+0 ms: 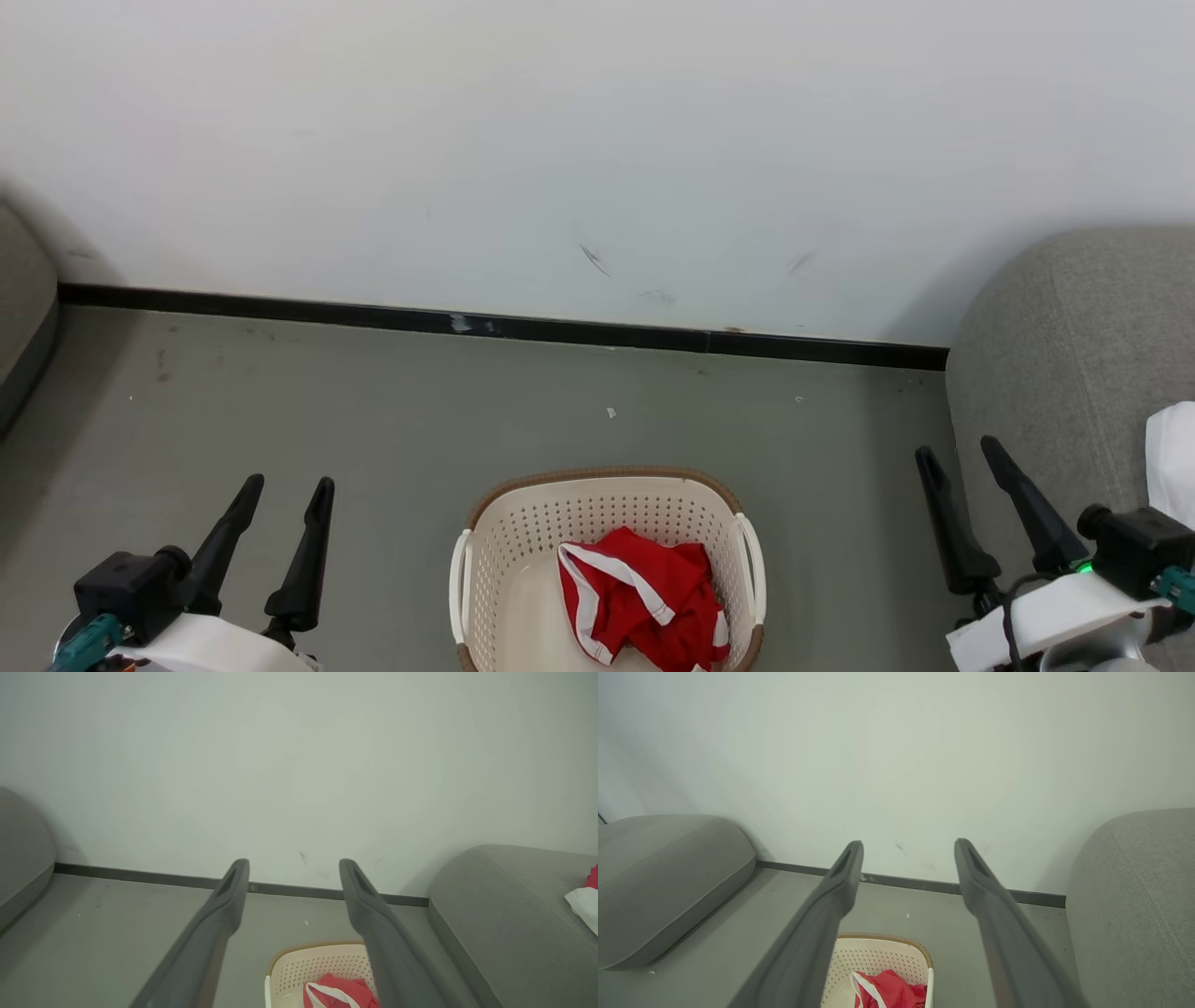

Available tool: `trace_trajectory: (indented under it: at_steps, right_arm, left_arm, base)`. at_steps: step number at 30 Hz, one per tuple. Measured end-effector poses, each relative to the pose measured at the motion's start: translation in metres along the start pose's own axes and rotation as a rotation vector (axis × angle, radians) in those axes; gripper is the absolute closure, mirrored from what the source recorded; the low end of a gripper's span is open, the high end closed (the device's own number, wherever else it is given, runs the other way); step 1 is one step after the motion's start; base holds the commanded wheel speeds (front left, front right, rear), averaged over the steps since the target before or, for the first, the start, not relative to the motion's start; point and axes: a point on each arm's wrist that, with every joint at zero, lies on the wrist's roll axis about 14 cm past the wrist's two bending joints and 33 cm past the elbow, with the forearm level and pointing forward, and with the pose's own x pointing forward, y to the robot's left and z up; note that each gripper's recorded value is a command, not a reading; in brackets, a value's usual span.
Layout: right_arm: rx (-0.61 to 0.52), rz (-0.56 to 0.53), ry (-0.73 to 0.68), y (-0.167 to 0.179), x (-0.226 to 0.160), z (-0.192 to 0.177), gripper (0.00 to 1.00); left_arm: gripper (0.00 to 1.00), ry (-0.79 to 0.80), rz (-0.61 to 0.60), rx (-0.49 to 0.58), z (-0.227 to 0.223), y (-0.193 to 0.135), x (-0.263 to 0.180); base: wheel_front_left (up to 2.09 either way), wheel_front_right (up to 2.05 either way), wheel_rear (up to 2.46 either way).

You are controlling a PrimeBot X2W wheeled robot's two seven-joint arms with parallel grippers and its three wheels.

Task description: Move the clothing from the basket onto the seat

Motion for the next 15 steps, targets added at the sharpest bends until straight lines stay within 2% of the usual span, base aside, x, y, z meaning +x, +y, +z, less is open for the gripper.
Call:
trace_trajectory:
  at_steps: [6, 15]
  right_arm:
    - [0.023, 0.005, 0.033, 0.011, -0.008, -0.012, 0.00]
    - [0.021, 0.016, 0.031, 0.018, -0.011, -0.012, 0.00]
  left_arm:
    - [0.00, -0.008, 0.064, 0.003, 0.001, 0.016, -0.008]
    - [0.00, -0.014, 0.076, 0.003, 0.002, 0.019, -0.010]
  base:
    - [0.00, 0.00, 0.00]
    - [0.00, 0.00, 0.00]
